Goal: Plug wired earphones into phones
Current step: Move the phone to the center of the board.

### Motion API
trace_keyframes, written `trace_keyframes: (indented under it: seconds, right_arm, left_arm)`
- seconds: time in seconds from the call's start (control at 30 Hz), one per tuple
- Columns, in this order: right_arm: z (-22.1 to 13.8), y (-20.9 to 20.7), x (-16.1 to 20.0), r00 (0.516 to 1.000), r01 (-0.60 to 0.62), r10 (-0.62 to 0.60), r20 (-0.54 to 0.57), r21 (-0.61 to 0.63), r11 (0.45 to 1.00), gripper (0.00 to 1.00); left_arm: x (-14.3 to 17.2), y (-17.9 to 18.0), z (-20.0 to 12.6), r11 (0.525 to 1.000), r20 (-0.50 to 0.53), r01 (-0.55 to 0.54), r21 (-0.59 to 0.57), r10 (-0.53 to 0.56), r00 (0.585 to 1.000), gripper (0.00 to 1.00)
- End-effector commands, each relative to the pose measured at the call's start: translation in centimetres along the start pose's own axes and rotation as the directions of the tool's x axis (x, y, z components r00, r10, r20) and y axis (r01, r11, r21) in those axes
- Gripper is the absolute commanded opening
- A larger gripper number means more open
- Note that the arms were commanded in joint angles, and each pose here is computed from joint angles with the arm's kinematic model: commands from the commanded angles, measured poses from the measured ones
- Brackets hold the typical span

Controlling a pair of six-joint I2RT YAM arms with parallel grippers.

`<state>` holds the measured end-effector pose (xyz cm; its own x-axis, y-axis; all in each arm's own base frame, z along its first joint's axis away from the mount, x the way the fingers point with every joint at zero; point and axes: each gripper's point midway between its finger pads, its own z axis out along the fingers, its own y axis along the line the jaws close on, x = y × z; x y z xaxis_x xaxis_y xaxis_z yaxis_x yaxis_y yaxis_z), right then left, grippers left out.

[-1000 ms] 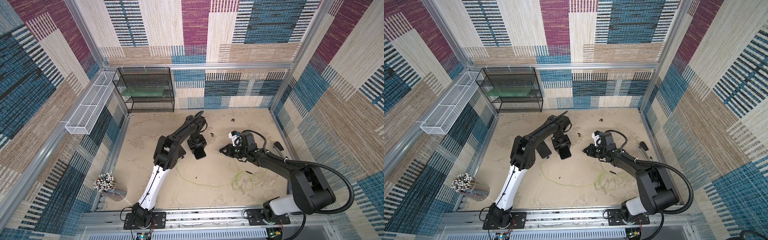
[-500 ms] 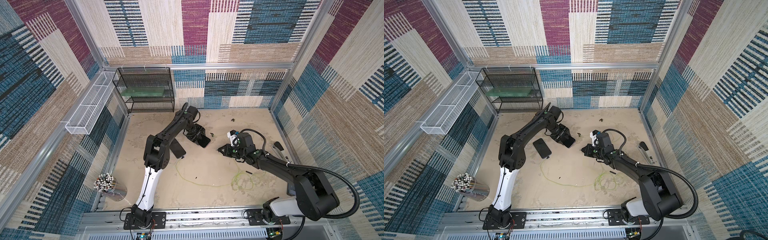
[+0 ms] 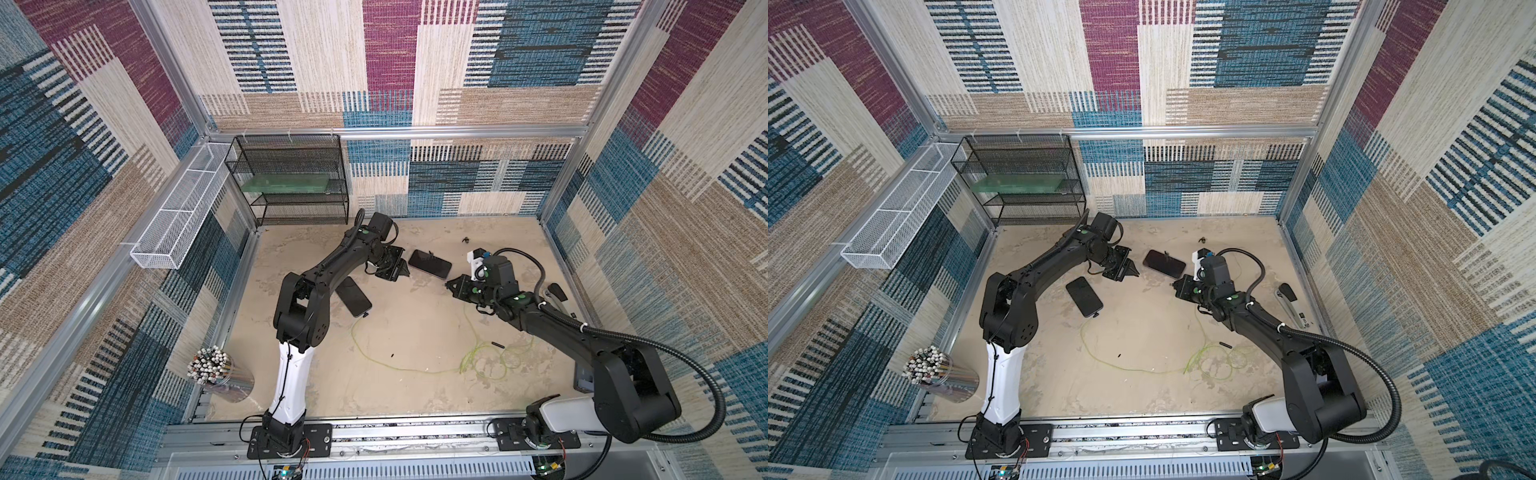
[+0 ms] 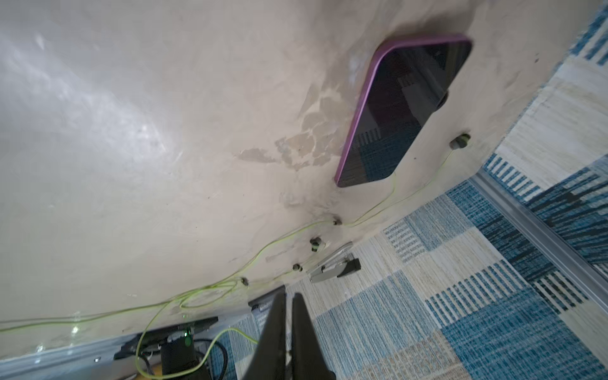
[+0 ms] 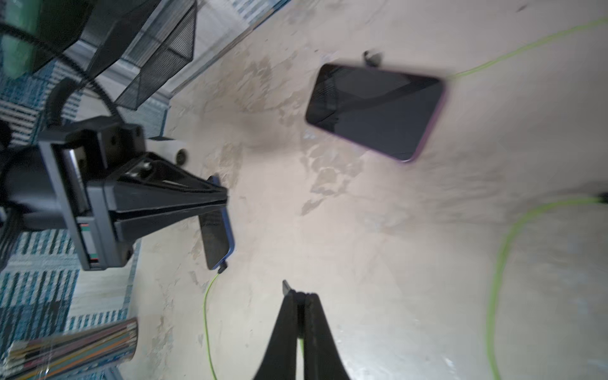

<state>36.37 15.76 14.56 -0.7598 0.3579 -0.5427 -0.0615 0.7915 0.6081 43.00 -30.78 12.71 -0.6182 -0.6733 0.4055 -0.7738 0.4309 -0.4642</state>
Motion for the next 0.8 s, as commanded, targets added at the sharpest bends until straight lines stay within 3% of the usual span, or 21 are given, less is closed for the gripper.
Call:
trace_keyframes:
  seconds: [0.0, 0.07, 0.13, 0.27, 0.47, 0.63, 0.77]
  right_arm:
    - [-1.6, -2.9, -1.6, 1.000, -0.022, 0.020, 0.025, 0.086, 0.996, 0.00]
    - [-1.8, -3.9, -3.5, 0.997, -0.046, 0.041, 0.059, 0.090, 0.995, 0.00]
    - [-1.2, -4.0, -5.2, 0.996, -0.042, 0.037, 0.078, 0.072, 0.996, 0.00]
    - [2.1, -5.0, -8.7, 0.996, -0.002, -0.005, 0.090, 0.078, 0.997, 0.00]
    - [10.0, -5.5, -13.0, 0.991, 0.115, -0.114, 0.067, -0.016, 0.993, 0.00]
    - [16.0, -7.5, -13.6, 0.997, 0.081, -0.081, 0.001, -0.077, 0.994, 0.00]
    - [18.3, -7.6, -13.0, 0.998, 0.036, -0.043, -0.042, -0.153, 0.988, 0.01]
  left_arm:
    - [-2.2, -0.5, -0.8, 0.991, 0.133, -0.127, -0.034, 0.130, 0.982, 0.32]
    - [-3.2, -1.8, -0.8, 0.976, 0.191, -0.213, -0.045, 0.217, 0.957, 0.53]
    - [-3.8, -2.5, -0.5, 0.963, 0.224, -0.261, -0.061, 0.268, 0.937, 0.67]
    - [-4.3, -2.8, 0.5, 0.947, 0.251, -0.307, -0.089, 0.320, 0.913, 0.76]
    - [-3.5, -2.0, 0.1, 0.921, 0.242, -0.378, -0.089, 0.388, 0.889, 0.78]
    - [-3.1, -0.8, -1.2, 0.895, 0.239, -0.436, -0.098, 0.446, 0.862, 0.77]
    - [-2.5, 0.2, -0.9, 0.890, 0.197, -0.450, -0.072, 0.455, 0.869, 0.76]
